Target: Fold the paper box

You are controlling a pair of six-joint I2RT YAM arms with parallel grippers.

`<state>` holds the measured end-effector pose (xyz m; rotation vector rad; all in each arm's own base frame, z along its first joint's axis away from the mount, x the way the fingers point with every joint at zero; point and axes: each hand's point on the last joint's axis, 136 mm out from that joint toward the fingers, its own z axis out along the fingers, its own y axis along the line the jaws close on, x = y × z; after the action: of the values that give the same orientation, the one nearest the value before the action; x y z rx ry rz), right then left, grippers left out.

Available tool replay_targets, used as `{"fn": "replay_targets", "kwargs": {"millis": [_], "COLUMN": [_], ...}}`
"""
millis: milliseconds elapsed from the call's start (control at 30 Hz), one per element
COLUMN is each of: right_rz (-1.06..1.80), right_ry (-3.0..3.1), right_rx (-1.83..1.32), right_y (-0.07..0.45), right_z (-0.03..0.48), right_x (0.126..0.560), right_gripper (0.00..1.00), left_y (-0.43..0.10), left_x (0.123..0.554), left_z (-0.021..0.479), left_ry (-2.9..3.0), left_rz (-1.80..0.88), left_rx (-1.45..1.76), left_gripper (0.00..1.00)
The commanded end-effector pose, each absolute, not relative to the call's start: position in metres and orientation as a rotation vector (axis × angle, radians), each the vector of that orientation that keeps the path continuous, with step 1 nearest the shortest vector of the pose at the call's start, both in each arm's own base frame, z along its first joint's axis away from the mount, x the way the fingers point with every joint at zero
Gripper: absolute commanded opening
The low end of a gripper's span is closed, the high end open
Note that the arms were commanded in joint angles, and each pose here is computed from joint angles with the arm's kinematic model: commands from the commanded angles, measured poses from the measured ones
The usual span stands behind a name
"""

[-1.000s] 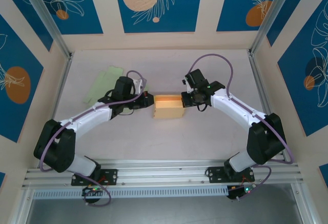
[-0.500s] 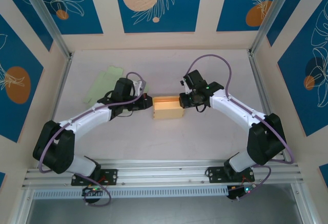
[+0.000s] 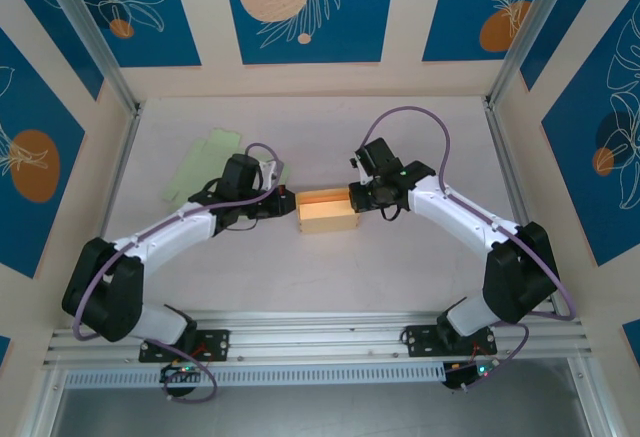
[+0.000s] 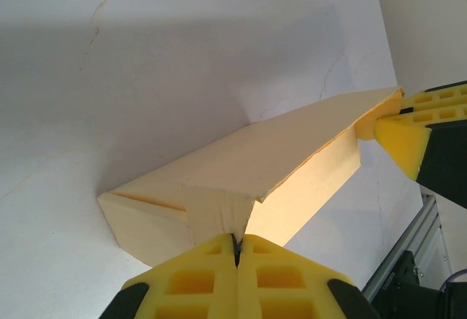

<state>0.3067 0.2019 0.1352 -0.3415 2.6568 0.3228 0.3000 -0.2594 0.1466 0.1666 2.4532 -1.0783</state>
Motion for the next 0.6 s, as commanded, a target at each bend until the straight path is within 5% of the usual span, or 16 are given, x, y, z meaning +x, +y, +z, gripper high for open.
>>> {"fn": "replay_targets", "kwargs": {"millis": [0,567], "right_rz": [0.318,0.32], "right_ry": [2.65,2.659], "right_rx": [-0.353,-0.369], "right_y": [0.203,0.205], "right_z": [0.134,0.13], "right_x": [0.303,0.304], "right_gripper": [0.15,0.14], "left_y": [-0.261,-0.276], "left_x": [0.301,0.307], "left_z": [0.168,0.184], "left_ry": [2.395,2.347], "left_rz": [-1.089,-1.215], "left_rx": [0.209,0.186], "left_gripper": [0.06,0.11]}}
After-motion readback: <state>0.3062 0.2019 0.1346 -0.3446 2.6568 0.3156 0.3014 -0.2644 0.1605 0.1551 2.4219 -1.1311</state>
